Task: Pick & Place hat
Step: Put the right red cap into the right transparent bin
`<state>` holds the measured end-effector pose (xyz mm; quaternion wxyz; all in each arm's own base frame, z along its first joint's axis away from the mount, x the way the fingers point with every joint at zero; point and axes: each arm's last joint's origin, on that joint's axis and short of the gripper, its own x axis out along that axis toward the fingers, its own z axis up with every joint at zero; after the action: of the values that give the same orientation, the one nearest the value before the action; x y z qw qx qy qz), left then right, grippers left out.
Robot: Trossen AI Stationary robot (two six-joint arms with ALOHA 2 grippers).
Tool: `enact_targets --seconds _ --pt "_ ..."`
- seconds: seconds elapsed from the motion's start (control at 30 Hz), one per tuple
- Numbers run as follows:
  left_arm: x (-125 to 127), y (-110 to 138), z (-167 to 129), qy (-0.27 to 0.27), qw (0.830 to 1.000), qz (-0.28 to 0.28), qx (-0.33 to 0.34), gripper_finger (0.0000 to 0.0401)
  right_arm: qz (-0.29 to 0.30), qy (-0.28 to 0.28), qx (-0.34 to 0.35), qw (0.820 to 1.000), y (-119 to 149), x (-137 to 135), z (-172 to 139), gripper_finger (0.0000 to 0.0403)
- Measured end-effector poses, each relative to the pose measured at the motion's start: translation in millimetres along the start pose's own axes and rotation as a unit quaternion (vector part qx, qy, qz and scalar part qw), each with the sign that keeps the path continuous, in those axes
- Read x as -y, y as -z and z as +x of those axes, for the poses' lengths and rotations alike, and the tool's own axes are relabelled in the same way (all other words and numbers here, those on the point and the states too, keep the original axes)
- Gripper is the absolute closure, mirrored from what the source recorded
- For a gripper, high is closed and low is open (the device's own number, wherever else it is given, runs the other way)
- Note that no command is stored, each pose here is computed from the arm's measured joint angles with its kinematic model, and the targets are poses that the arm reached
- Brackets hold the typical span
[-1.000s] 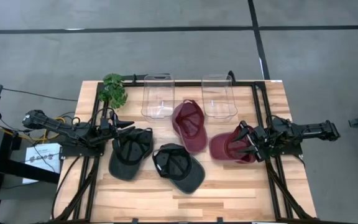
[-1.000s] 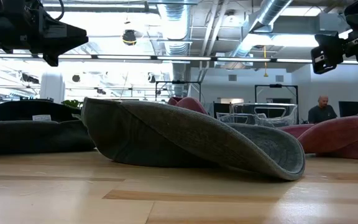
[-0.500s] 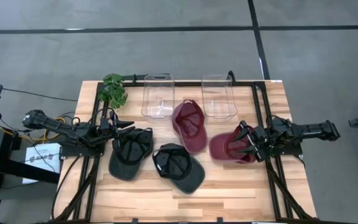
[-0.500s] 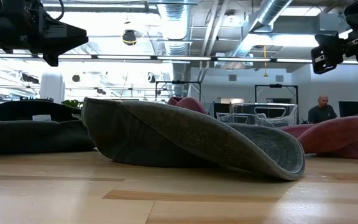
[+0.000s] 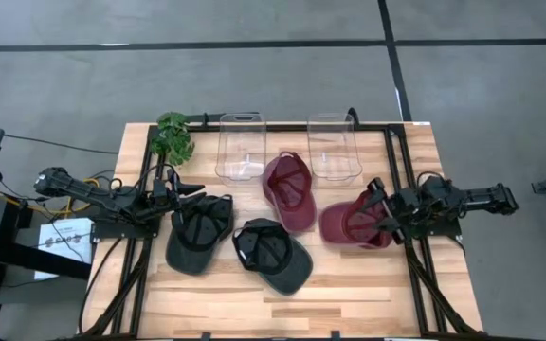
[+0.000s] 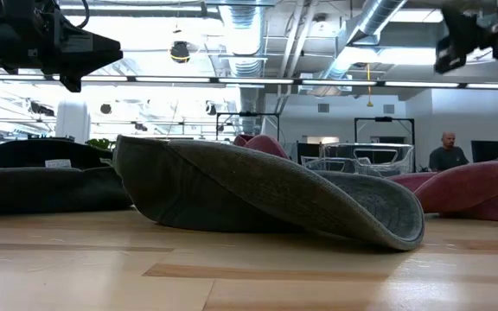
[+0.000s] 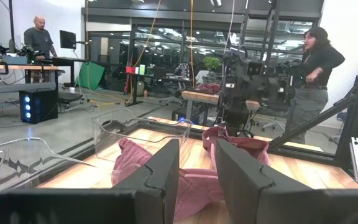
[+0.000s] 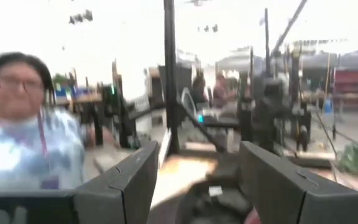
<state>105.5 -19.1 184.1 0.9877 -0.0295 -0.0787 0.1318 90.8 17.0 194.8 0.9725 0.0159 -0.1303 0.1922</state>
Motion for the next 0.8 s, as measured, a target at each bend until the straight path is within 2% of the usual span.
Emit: enact_targets --seconds 0.13,0.3,0.53,0.67,0.8 --pt "0.0 0.0 0.0 0.000 1.000 0.000 0.000 0.0299 -0.014 -0.003 0.048 0.999 -9.8 -0.7 -0.5 0.0187" --pt "0.0 0.0 0.0 0.000 1.000 0.000 0.000 0.0299 -0.026 0.002 0.071 0.997 -14.2 -0.8 -1.0 0.0187" --pt "0.0 -0.9 0.0 0.000 1.000 -0.003 0.004 0.0299 -0.031 0.125 0.074 0.989 -14.3 7.3 -2.2 0.0187" --pt "-0.1 -3.1 0.0 0.000 1.000 -0.011 0.014 0.0299 -0.036 0.125 0.056 0.990 -11.0 7.5 -1.8 0.0187" --pt "-0.3 -7.3 -0.2 -0.001 0.999 -0.023 0.033 0.0299 0.011 0.104 0.030 0.994 -5.2 6.9 -1.1 0.0187"
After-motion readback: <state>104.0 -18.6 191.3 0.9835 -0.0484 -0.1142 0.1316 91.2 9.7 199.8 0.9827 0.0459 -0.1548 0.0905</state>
